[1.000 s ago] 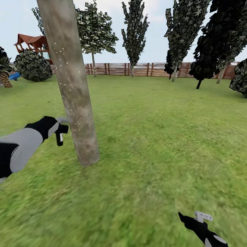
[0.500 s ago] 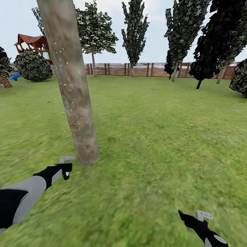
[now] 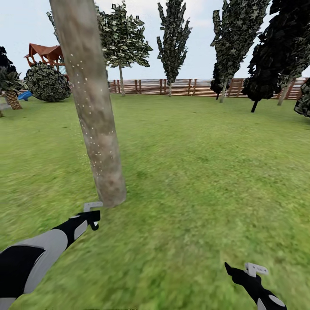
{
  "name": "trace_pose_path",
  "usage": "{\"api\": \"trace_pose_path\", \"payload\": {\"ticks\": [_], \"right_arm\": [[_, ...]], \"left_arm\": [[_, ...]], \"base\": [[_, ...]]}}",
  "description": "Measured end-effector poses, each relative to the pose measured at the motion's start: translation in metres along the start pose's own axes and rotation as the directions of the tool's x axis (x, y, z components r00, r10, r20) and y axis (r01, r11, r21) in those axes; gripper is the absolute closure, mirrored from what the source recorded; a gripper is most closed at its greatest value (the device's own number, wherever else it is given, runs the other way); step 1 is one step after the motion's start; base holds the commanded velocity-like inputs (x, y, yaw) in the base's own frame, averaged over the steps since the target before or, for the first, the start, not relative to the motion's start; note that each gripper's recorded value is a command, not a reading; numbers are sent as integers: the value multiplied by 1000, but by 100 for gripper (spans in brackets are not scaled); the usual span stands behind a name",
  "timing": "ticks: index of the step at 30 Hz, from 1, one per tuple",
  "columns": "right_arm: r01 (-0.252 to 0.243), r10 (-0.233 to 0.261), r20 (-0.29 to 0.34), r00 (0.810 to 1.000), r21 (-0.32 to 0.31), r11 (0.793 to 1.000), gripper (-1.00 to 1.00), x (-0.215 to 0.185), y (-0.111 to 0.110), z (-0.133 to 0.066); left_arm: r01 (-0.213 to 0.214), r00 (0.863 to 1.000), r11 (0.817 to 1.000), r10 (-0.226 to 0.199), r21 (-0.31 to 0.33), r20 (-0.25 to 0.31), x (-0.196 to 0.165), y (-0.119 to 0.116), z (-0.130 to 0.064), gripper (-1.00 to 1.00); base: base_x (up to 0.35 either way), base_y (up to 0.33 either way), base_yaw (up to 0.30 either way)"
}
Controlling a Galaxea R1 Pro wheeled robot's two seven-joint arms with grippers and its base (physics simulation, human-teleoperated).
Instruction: In the garden, pick up the pesticide atomizer on the floor and spray pesticide onto both trees until each tree trunk is fully covered.
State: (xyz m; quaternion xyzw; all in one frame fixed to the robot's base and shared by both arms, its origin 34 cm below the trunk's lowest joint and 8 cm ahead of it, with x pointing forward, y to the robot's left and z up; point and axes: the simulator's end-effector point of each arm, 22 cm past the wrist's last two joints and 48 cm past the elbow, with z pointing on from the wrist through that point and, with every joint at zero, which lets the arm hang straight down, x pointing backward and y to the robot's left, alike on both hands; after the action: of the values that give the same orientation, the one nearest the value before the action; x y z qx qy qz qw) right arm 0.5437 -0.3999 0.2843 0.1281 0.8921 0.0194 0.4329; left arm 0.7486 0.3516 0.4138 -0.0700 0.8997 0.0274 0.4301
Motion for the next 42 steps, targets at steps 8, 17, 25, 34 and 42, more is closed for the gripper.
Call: {"api": "trace_pose_path", "payload": {"ticks": [8, 17, 25, 34, 42], "right_arm": [[0, 0, -4, 1000, 0, 1000, -100, 2, 0, 0], [6, -7, -4, 1000, -6, 1000, -100, 2, 2, 0], [6, -6, -5, 1000, -4, 1000, -100, 2, 2, 0], [6, -6, -5, 1000, -4, 1000, -100, 2, 2, 0], [5, -5, -7, 1000, -4, 1000, -100, 3, 2, 0]], "left_arm": [[2, 1000, 1000, -2, 3, -4, 1, -3, 0, 100], [3, 1000, 1000, -3, 3, -5, 2, -3, 0, 100], [3, 1000, 1000, -3, 28, -7, 4, -23, 0, 100], [3, 1000, 1000, -3, 30, -8, 4, -25, 0, 100], [3, 1000, 1000, -3, 30, -10, 5, -25, 0, 100]], "base": [[52, -307, 282], [176, -274, 110], [103, -279, 271], [2, -304, 284], [0, -305, 284]]}}
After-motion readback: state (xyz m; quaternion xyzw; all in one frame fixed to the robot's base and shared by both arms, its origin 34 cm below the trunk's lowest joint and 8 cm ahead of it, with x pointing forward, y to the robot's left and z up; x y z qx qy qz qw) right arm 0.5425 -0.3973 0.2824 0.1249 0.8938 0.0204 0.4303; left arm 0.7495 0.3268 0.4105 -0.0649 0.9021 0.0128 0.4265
